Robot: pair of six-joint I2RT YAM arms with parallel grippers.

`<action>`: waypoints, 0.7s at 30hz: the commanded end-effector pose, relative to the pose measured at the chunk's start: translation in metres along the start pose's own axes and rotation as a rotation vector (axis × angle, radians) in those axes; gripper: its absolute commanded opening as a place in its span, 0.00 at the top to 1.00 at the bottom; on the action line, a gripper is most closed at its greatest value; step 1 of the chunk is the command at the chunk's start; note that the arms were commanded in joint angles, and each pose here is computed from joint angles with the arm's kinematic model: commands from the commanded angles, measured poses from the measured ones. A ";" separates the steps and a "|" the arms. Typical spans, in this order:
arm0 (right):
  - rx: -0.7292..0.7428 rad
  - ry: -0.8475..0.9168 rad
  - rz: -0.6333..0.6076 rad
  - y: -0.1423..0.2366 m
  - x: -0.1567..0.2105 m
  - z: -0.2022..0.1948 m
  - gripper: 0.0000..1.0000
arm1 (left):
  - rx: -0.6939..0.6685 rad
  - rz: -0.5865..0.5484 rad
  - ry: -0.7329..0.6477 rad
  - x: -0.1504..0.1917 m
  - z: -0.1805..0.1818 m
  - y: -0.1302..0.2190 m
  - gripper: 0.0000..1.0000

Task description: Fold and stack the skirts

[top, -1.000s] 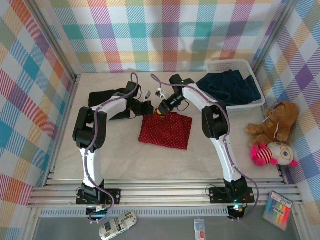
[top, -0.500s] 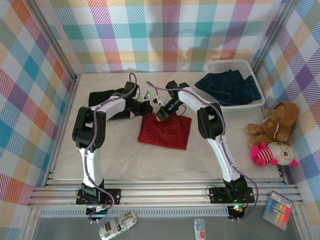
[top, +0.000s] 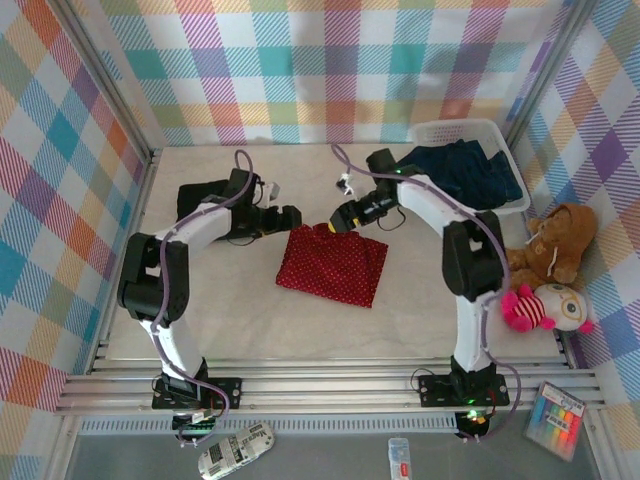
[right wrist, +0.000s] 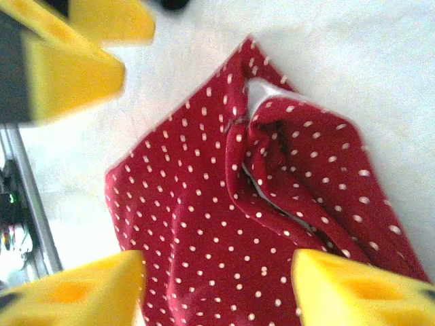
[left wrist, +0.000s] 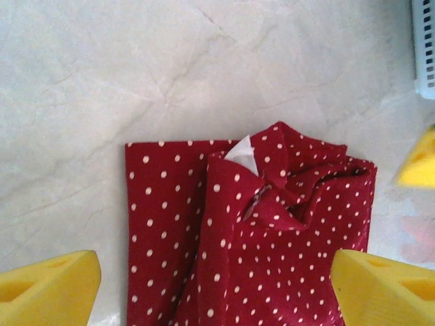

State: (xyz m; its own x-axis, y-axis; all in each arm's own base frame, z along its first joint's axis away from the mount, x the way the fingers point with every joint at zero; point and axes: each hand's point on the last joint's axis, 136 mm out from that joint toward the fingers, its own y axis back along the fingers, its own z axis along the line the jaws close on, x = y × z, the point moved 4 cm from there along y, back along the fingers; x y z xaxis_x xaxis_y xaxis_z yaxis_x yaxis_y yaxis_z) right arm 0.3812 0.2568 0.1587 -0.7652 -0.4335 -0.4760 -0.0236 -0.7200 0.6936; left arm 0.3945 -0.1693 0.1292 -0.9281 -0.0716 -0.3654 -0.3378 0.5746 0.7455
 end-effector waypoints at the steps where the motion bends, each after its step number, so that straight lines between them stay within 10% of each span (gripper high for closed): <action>1: 0.062 -0.156 -0.158 0.007 -0.011 0.002 0.14 | -0.055 0.135 -0.001 0.034 0.018 -0.015 0.15; 6: -0.082 -0.368 -0.221 -0.003 0.010 0.026 0.01 | -0.069 0.197 -0.010 0.045 0.017 -0.033 0.21; 15: 0.252 -0.817 -0.027 -0.038 0.101 -0.026 0.01 | -0.049 0.276 -0.011 0.061 0.013 -0.055 0.26; 21: 0.365 -0.901 0.034 -0.044 0.124 -0.043 0.01 | -0.020 0.310 0.003 0.069 0.010 -0.065 0.55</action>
State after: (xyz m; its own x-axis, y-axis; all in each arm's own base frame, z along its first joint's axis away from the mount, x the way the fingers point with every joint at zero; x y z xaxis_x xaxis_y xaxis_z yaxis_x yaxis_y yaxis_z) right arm 0.3266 0.2351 0.0802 -0.9883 0.1423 -0.0541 -0.1281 -0.5846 0.8011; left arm 0.3720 -0.1824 0.0656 -0.9773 0.0524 -0.2051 -0.1514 0.5044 0.8501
